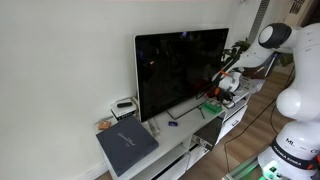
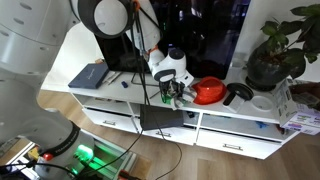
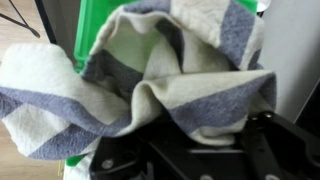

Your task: Put the towel into the case

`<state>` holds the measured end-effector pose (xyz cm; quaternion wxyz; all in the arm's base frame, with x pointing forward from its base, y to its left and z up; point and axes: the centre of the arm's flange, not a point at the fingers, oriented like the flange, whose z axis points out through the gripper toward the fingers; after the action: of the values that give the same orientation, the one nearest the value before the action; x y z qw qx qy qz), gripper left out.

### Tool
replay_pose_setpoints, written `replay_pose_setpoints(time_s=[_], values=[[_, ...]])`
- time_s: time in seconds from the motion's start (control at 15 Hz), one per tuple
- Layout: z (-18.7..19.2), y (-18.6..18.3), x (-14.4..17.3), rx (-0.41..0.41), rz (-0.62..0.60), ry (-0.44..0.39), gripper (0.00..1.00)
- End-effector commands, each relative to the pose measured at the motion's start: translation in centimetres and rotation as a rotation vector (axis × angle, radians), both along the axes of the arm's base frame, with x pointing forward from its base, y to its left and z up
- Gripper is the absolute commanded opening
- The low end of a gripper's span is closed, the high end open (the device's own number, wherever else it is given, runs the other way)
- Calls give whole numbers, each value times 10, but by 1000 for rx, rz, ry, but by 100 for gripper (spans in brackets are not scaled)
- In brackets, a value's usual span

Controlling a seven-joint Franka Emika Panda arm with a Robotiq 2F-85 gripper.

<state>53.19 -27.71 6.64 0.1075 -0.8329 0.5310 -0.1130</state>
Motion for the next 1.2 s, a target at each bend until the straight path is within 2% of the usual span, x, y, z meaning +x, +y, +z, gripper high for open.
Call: replay_pose_setpoints(time_s=[0.0,0.67,0.73,0.8,1.13], values=[[-19,-5,13,33,7,26,0],[-37,-4,22,79,22,100,0],[-35,-4,21,85,24,97,7],[-32,-4,21,87,24,92,27],[-18,0,14,78,35,79,58]])
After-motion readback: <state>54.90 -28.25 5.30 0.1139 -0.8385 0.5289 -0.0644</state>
